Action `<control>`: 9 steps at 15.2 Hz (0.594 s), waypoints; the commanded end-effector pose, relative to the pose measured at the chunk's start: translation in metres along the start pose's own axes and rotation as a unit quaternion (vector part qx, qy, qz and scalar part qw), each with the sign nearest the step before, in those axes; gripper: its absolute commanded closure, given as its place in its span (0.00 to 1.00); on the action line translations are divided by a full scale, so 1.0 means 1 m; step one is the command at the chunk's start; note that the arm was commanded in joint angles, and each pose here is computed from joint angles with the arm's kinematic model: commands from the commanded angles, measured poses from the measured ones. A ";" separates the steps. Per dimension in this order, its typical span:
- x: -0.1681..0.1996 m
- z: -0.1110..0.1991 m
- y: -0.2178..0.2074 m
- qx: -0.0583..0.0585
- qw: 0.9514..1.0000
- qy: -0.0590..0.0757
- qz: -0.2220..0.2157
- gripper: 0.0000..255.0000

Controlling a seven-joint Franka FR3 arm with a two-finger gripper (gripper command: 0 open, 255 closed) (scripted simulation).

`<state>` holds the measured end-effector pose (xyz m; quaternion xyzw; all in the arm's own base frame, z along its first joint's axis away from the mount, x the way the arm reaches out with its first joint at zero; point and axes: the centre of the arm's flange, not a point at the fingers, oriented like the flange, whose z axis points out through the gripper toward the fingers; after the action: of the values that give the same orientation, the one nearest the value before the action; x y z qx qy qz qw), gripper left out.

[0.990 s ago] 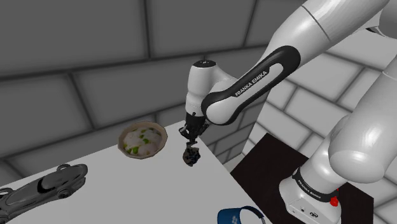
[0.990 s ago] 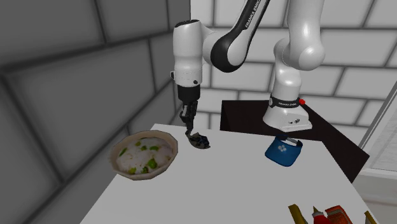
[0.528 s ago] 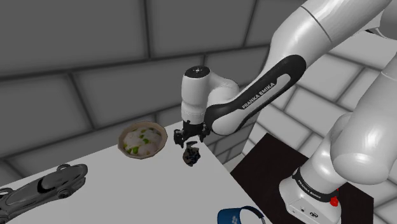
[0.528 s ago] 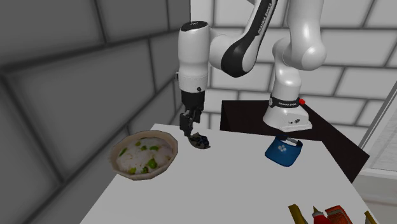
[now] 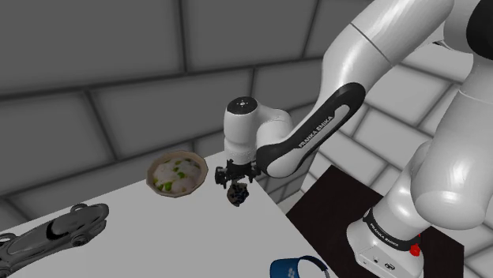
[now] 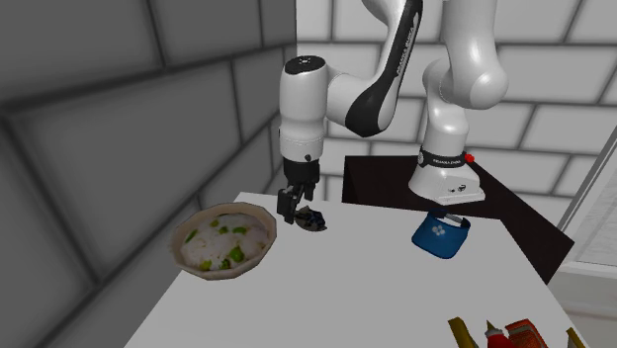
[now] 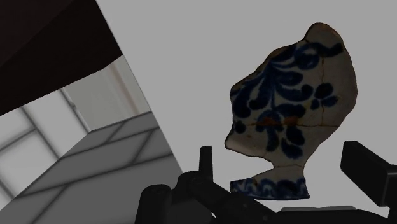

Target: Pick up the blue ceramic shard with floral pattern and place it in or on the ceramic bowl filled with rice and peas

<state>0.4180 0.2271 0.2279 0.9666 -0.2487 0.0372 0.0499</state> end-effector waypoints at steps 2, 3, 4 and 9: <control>0.000 0.002 -0.001 0.000 1.000 0.000 0.000 0.00; 0.000 0.002 -0.001 0.000 1.000 0.000 0.000 0.00; 0.000 0.002 -0.001 0.000 1.000 0.000 0.000 0.00; 0.000 0.002 -0.001 0.000 1.000 0.000 0.000 1.00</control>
<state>0.4181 0.2277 0.2258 0.9665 -0.2489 0.0376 0.0498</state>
